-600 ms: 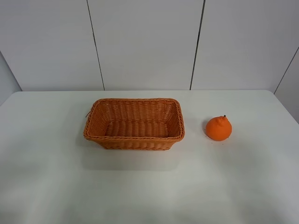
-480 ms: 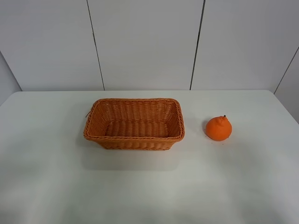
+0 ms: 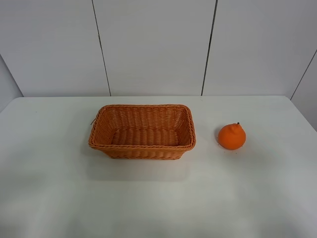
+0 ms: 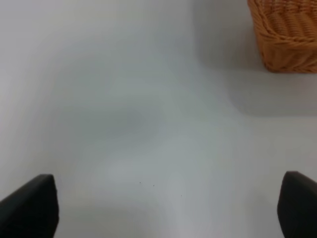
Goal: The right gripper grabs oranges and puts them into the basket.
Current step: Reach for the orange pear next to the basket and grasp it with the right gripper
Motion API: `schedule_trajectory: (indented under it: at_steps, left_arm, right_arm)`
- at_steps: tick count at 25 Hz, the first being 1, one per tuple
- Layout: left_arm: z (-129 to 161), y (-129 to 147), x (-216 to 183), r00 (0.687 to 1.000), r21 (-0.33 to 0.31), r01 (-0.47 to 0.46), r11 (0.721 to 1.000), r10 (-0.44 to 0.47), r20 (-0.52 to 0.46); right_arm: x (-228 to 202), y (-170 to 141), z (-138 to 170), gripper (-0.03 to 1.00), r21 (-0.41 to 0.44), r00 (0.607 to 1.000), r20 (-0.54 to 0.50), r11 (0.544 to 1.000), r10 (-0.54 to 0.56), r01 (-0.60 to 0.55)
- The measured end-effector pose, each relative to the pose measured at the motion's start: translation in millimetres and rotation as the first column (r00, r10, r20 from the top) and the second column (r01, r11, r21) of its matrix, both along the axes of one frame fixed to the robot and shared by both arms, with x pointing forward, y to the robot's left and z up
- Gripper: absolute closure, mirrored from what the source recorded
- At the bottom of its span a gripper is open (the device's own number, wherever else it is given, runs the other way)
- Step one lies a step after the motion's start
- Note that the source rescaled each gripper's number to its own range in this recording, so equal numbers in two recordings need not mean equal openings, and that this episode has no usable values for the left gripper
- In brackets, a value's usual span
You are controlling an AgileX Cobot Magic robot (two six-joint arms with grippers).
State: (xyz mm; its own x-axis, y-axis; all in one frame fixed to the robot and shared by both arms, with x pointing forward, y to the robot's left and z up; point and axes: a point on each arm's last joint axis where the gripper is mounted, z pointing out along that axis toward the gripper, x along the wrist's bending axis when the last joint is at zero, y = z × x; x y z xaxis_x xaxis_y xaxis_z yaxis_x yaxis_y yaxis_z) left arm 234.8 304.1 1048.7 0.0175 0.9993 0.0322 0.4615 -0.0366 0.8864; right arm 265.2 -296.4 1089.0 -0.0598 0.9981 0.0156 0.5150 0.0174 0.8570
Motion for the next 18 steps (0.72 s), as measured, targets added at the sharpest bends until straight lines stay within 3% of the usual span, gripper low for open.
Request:
schedule_trajectory:
  at_steps: [4, 7, 13, 18]
  left_arm:
    - [0, 0, 0, 1.0, 0.0, 0.0, 1.0, 0.0, 0.0]
    - [0, 0, 0, 1.0, 0.0, 0.0, 1.0, 0.0, 0.0]
    - [0, 0, 0, 1.0, 0.0, 0.0, 1.0, 0.0, 0.0]
    - [0, 0, 0, 1.0, 0.0, 0.0, 1.0, 0.0, 0.0]
  right_arm:
    - [53, 3, 25, -0.03, -0.009, 0.988, -0.152, 1.0, -0.001, -0.001]
    - [106, 7, 31, -0.03, -0.012, 0.958, -0.286, 1.0, -0.002, -0.001]
    - [223, 15, 4, -0.03, -0.018, 0.839, -0.545, 1.0, -0.01, 0.0]
    - [304, 20, -32, -0.03, -0.028, 0.732, -0.681, 1.0, -0.016, -0.004]
